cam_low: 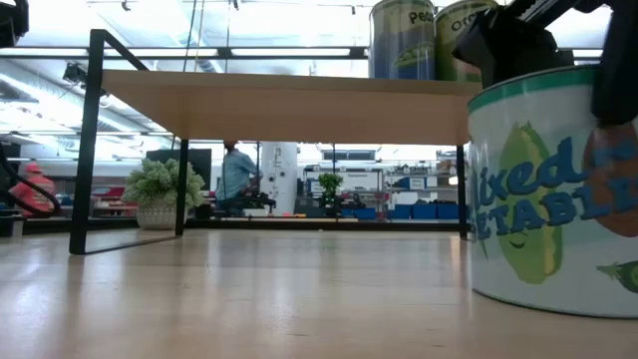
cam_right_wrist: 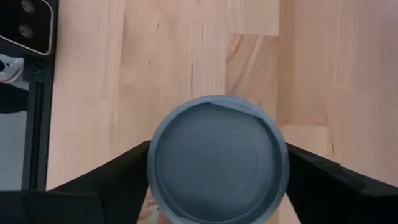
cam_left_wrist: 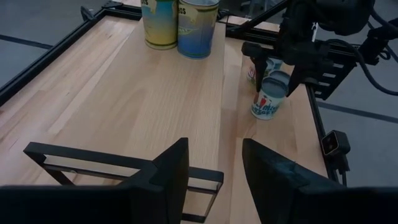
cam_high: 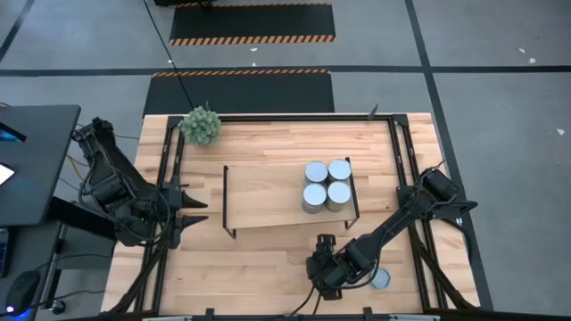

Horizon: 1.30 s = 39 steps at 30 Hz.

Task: Pick and place cans onto a shelf
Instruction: Put the canned mixed vegetables on the shelf

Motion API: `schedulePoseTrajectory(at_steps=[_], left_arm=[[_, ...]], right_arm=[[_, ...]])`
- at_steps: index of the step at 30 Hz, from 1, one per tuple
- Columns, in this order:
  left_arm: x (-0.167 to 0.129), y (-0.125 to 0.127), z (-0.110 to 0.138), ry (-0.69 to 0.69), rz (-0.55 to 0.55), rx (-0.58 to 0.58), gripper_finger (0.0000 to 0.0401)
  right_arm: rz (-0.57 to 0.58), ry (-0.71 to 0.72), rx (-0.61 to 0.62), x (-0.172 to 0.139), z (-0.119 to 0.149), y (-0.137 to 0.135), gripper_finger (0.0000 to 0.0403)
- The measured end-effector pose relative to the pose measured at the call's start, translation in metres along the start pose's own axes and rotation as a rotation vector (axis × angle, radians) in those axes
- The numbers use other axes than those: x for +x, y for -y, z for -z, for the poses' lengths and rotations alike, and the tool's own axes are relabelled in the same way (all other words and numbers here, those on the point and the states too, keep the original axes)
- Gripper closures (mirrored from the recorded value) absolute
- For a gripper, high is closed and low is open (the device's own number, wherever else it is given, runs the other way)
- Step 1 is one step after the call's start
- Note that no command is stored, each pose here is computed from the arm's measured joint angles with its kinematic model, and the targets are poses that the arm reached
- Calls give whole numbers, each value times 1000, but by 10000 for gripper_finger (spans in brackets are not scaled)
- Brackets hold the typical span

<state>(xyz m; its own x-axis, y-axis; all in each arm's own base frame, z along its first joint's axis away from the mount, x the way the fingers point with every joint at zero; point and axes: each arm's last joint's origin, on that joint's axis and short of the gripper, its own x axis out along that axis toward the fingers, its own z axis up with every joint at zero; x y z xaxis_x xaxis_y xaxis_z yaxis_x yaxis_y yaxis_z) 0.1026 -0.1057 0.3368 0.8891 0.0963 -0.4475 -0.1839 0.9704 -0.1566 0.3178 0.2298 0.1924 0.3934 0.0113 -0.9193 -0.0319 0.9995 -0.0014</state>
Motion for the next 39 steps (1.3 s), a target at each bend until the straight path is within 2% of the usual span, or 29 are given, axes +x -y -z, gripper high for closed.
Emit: schedulePoseTrajectory(at_steps=[5, 18, 25, 39], left_arm=[[0, 0, 0, -1, -2, 3, 246], [0, 0, 0, -3, -4, 9, 246], [0, 0, 0, -3, -4, 9, 246], [0, -1, 0, -3, -4, 8, 246]], right_arm=[[-42, -9, 12, -1, -5, 2, 111], [-96, 94, 1, -26, -36, 0, 107], [-146, 227, -34, -46, -58, -6, 105], [-79, 503, -29, -107, -109, 8, 106]])
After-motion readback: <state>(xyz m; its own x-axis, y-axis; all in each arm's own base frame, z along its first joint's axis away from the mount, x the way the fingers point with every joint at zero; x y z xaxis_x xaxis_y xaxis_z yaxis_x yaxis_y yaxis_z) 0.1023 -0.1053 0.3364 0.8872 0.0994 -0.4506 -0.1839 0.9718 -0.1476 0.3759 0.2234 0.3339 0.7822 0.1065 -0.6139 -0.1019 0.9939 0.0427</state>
